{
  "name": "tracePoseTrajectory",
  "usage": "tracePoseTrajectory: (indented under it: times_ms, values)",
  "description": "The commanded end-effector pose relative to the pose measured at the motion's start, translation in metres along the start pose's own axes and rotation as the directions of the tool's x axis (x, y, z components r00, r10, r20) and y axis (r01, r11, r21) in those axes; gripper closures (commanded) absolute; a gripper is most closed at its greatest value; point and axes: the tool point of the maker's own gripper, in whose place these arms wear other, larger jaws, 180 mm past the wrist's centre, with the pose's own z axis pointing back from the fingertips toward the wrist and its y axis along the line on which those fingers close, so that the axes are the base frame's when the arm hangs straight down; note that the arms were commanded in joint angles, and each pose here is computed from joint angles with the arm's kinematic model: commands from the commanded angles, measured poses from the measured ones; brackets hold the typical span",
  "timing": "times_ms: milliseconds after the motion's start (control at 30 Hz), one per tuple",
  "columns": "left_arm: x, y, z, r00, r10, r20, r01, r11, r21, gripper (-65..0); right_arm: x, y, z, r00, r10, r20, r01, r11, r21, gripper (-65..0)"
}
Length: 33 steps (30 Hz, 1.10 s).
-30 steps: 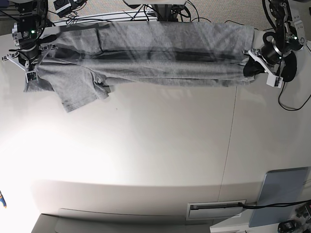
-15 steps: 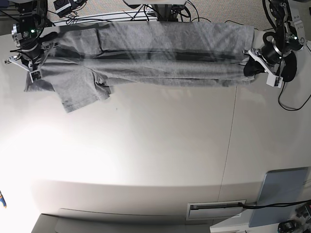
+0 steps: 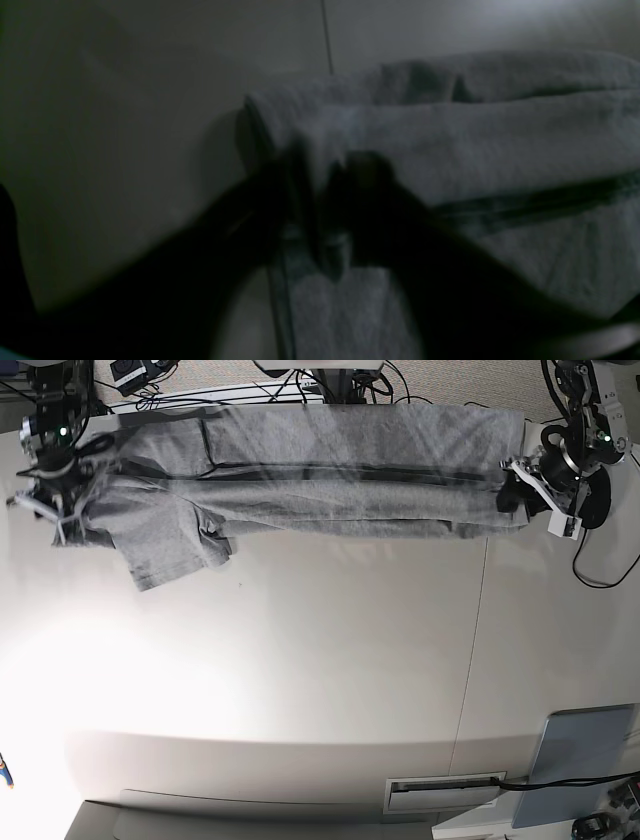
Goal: Fold the T-shirt properly
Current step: 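Release the hem and move the right gripper toward the loose sleeve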
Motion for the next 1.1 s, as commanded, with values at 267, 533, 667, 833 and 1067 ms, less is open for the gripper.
tracePoseTrajectory:
  times_ms: [267, 533, 667, 833, 1067]
  values:
    - [0.012, 0.002, 0.005, 0.999, -0.021, 0.033, 0.021, 1.000, 0.001, -35.7, 0.088, -0.019, -0.006, 0.971, -0.157, 0.180, 0.150, 0.987, 0.055, -22.7]
    - [0.012, 0.002, 0.005, 0.999, -0.021, 0.032, 0.021, 1.000, 0.001, -35.7, 0.104, -0.006, -0.047, 0.964, -0.248, 0.092, 0.232, 0.960, 0.155, -22.7]
    - [0.012, 0.002, 0.005, 0.999, -0.020, 0.032, 0.020, 1.000, 0.001, -35.7, 0.107, 0.019, -0.071, 0.976, -0.215, 0.027, 0.204, 0.954, 0.221, -22.7]
    - [0.012, 0.002, 0.005, 0.999, -0.020, 0.031, 0.020, 1.000, 0.001, -35.7, 0.106, 0.046, -0.090, 0.986, -0.162, -0.039, 0.167, 0.946, 0.277, -22.7]
    - [0.011, 0.003, 0.005, 0.999, -0.017, 0.031, 0.017, 1.000, 0.003, -35.7, 0.093, 0.067, -0.098, 0.988, -0.121, -0.099, 0.146, 0.942, 0.303, -22.5]
